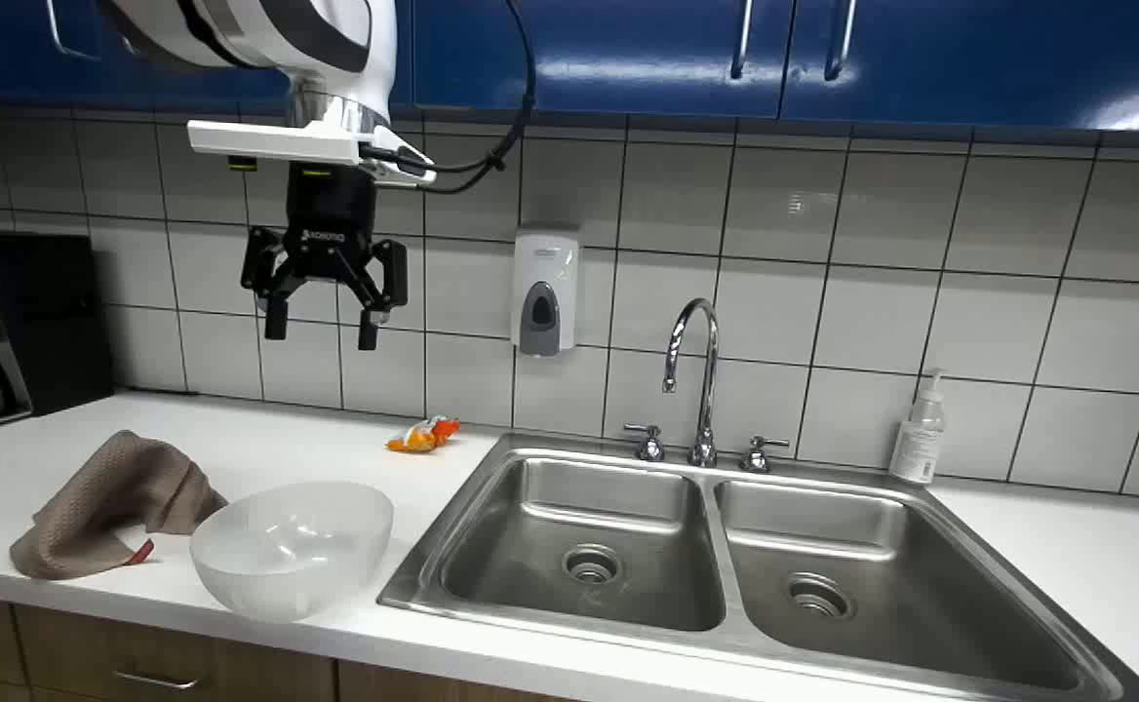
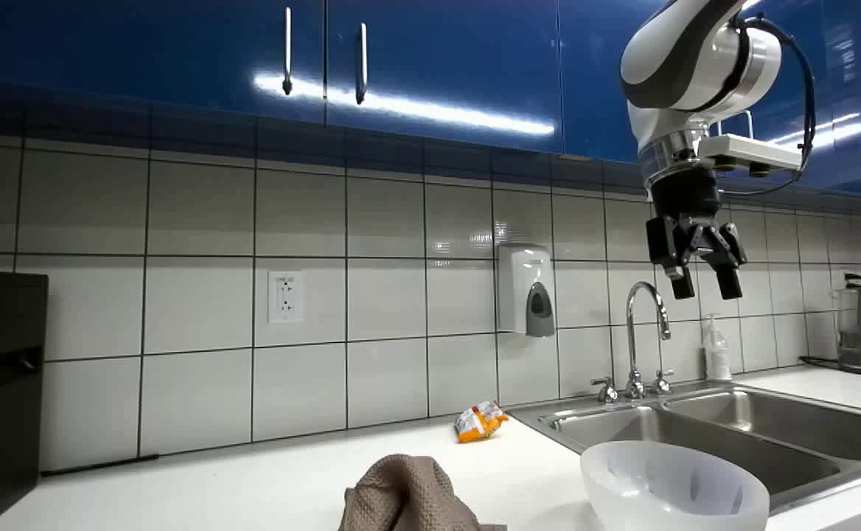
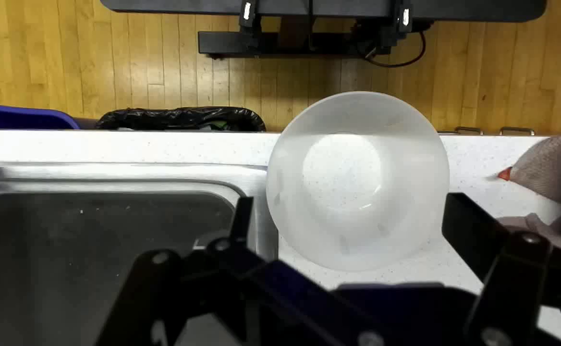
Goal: Put the towel in the bowl
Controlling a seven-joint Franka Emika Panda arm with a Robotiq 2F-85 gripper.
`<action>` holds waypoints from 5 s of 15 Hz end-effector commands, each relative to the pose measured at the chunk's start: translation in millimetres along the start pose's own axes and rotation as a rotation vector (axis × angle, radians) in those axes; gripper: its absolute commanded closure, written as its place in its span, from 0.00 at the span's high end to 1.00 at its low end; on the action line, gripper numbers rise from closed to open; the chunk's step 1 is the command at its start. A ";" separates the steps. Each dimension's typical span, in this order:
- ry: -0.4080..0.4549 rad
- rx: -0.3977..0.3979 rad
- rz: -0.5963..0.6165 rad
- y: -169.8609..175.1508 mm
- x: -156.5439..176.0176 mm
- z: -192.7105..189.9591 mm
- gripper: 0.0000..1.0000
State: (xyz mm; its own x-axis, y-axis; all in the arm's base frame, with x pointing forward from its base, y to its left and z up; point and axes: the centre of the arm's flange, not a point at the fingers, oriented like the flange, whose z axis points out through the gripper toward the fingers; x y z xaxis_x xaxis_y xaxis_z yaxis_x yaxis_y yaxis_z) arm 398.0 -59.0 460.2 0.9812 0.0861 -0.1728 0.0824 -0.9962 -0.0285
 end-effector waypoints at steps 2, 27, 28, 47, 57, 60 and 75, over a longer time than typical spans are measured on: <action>0.000 0.000 0.000 0.0 0.0 0.1 1.00; 0.021 0.004 -0.025 -22.2 0.6 9.9 1.00; 0.025 0.011 -0.030 -28.2 1.1 13.2 1.00; 0.072 -0.004 -0.063 -184.1 -11.8 63.9 1.00; 0.094 -0.001 -0.060 -278.9 -22.1 90.9 1.00; 0.105 -0.012 -0.049 -296.6 -12.3 104.3 1.00; 0.118 -0.013 0.035 -347.1 84.5 151.8 1.00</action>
State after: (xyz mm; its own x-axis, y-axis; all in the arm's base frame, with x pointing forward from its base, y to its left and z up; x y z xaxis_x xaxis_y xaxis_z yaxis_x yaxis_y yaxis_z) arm 401.5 276.7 316.0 0.9954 0.0759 -0.0590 0.0744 -0.9969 -0.0263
